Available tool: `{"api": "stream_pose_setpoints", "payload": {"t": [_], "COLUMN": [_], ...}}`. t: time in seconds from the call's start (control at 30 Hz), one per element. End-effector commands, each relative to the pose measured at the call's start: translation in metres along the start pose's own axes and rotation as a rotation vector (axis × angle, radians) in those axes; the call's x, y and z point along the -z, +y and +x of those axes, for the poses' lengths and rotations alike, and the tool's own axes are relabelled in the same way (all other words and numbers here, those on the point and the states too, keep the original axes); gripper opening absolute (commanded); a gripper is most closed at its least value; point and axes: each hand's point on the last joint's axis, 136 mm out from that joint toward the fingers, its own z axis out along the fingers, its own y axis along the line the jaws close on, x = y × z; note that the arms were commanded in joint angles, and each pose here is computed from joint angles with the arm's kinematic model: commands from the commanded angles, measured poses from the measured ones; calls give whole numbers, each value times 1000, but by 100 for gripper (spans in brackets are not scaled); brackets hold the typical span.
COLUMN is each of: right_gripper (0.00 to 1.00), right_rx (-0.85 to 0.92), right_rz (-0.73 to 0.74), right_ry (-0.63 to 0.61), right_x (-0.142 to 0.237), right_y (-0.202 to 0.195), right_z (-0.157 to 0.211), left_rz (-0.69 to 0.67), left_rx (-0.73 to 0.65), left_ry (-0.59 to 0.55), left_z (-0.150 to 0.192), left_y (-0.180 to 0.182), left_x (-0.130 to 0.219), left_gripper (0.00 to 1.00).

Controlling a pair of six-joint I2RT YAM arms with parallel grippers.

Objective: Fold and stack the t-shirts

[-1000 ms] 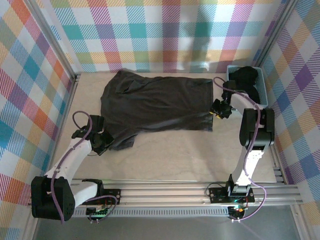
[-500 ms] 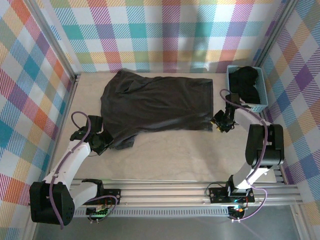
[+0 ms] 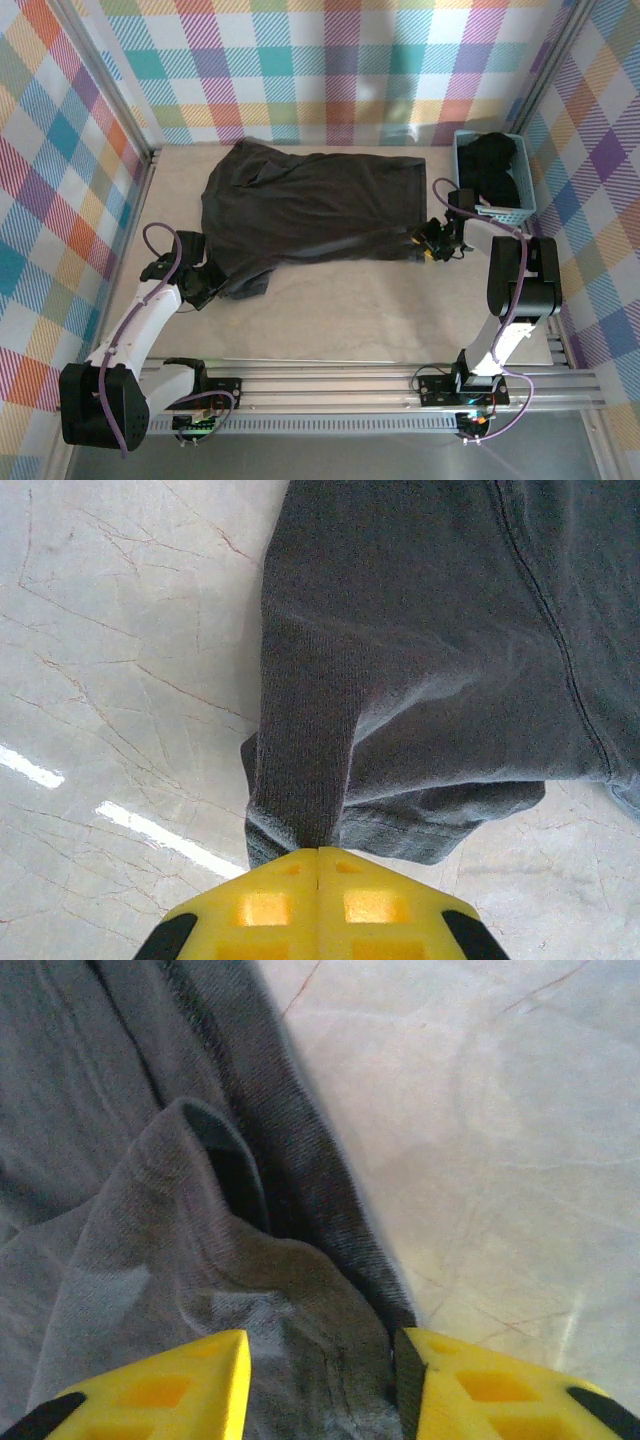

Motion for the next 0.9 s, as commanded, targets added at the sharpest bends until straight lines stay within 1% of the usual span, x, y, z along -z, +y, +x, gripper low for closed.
{"api": "stream_pose_setpoints", "payload": {"t": [0.0,0.1,0.13,0.3,0.4,0.53,0.67,0.77,0.87], "right_gripper": [41,37,34,10,0,0,0,0,0], "right_rx": [16,25,29,42,50,62,85,100,106], "right_rz": [-43,-26,-23,-11,1,12,15,20,25], "right_ry": [42,42,36,17,19,0,-18,-21,-4], "right_x": [-3,1,3,13,16,25,43,58,65], "right_y": [4,1,0,-5,-9,-11,-8,-10,-14], "right_z": [9,13,13,19,22,24,28,36,46], "left_rz": [-5,-4,-4,-2,-1,-1,-8,-12,-19], "left_rx": [-13,-13,-14,-13,-15,-15,-18,-20,-20], "left_ry": [16,15,17,15,15,13,9,4,0], "left_z": [2,1,2,2,2,1,1,1,1], "left_y": [2,2,2,2,1,1,3,4,6], "left_x": [1,2,1,2,2,3,4,5,5], "left_gripper": [0,0,0,0,0,0,0,0,0]}}
